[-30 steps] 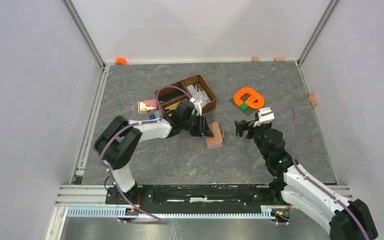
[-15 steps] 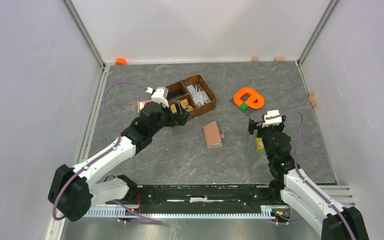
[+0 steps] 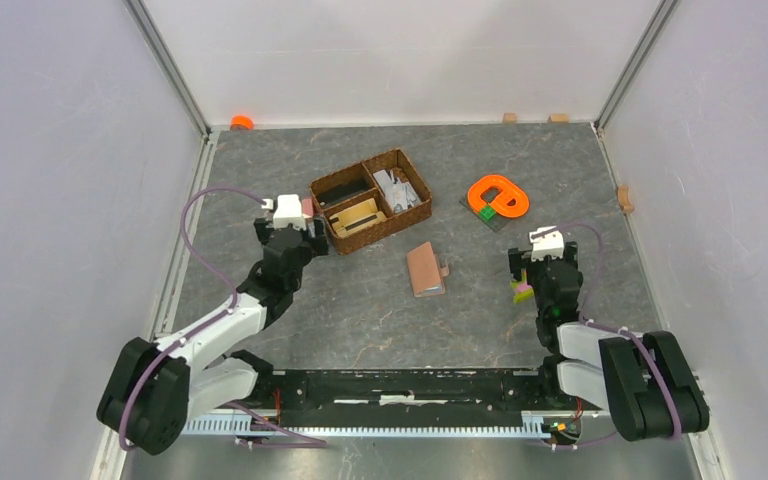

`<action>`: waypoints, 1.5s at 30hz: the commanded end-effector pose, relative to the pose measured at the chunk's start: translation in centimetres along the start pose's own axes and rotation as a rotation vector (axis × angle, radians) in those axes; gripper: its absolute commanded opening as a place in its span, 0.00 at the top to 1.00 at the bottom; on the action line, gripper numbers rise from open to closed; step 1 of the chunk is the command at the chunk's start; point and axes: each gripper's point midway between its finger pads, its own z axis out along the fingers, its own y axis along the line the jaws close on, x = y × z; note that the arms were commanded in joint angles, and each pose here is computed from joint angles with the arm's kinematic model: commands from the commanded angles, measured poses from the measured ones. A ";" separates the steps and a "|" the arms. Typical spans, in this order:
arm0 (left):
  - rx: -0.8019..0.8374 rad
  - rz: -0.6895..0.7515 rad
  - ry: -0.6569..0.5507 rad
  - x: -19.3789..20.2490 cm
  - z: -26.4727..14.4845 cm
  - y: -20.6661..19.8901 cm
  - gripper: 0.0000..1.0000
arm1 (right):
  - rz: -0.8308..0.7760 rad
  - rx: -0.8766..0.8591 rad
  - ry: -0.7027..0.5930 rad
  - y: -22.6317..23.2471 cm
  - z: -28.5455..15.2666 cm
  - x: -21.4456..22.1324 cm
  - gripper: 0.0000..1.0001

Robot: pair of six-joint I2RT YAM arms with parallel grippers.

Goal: Take the credit cards out of the card holder
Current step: Reset both arms

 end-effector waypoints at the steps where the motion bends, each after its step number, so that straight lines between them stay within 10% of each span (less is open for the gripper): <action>1: -0.167 0.027 -0.067 -0.8 0.8 4.7 0.00 | 0.008 0.003 -0.179 -0.9 0.2 -3.6 0.02; 8: -0.147 0.044 -0.247 0.1 0.2 6.4 0.00 | -0.017 -0.016 -0.082 -0.7 2.7 -2.9 0.07; 21: -0.263 0.001 -0.172 1.7 2.2 9.3 0.04 | 0.139 0.262 -0.225 -5.1 -3.4 -0.9 0.02; 45: -0.134 0.004 -0.127 3.5 5.9 9.8 0.00 | 0.021 0.065 -0.196 -1.7 -0.9 -1.4 0.02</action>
